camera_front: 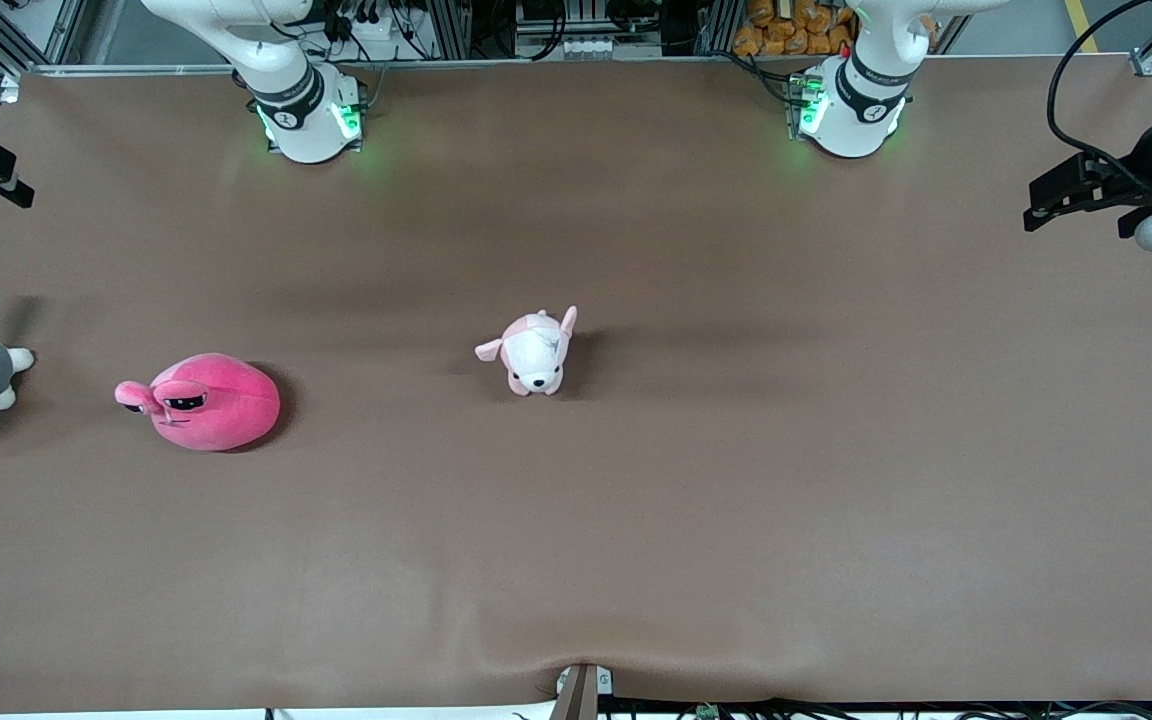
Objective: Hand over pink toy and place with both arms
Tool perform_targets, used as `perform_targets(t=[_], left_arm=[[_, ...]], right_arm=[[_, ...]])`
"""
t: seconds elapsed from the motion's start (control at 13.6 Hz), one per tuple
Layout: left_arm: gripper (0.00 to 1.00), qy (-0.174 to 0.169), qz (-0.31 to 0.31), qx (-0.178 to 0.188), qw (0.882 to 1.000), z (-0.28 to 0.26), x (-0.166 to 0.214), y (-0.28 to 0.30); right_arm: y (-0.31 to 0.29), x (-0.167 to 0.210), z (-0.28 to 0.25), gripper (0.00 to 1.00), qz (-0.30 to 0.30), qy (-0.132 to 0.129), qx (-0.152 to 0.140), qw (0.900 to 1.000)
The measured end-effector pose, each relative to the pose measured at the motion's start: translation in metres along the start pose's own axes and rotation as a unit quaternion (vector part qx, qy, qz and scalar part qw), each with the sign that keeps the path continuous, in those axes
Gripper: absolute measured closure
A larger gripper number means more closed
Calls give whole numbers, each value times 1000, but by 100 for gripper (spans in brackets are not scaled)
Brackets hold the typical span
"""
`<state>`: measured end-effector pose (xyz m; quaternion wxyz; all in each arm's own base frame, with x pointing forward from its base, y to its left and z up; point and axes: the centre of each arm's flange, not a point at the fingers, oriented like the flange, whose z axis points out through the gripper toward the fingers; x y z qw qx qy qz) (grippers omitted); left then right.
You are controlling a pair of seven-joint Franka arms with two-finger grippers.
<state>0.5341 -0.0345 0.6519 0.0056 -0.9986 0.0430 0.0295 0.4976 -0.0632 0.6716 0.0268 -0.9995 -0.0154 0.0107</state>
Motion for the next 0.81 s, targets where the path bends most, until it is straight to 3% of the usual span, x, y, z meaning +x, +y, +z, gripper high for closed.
perform_targets(t=[0.81], left_arm=[[0,-3,7,12,1000,3,2,0]], right_arm=[[-1,1,2,0,-1,-4,-5,1000]])
